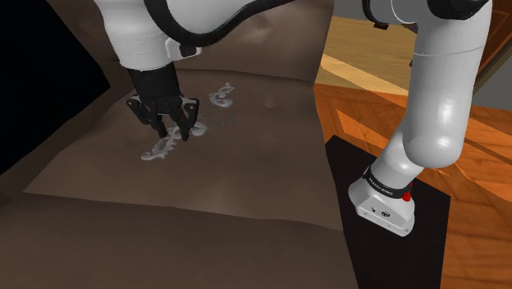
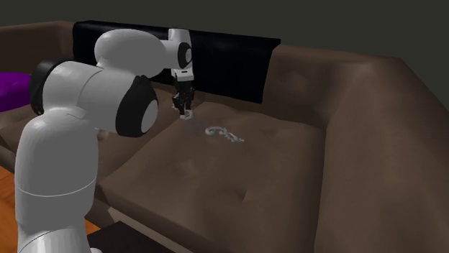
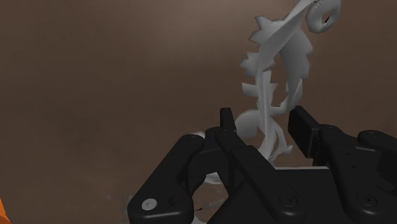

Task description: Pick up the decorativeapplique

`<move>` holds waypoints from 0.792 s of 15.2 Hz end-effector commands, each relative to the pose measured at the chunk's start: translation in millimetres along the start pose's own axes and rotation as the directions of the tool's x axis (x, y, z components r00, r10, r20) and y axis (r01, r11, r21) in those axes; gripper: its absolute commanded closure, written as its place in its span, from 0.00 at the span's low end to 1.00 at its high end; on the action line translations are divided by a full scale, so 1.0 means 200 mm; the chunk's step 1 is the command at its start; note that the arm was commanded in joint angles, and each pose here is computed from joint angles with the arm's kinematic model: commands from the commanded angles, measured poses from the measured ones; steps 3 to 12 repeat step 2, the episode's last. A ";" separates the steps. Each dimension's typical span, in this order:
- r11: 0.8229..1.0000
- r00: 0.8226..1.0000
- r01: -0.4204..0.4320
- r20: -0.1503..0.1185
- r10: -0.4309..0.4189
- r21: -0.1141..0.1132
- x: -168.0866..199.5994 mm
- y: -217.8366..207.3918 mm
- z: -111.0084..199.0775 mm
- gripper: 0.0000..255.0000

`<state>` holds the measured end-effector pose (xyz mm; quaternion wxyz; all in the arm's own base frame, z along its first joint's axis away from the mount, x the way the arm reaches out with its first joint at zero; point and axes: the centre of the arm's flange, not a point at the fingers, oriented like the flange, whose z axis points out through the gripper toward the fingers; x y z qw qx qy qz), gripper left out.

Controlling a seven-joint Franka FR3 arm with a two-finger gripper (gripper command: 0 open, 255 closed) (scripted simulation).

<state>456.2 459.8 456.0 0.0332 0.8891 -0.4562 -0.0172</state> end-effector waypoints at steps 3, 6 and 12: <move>1.000 1.000 0.000 0.000 0.000 0.000 0.00 0.00 -0.03 1.00; 1.000 1.000 0.000 0.000 0.000 0.000 0.00 0.00 -0.03 1.00; 1.000 1.000 0.000 0.000 0.000 0.000 0.00 0.00 -0.03 1.00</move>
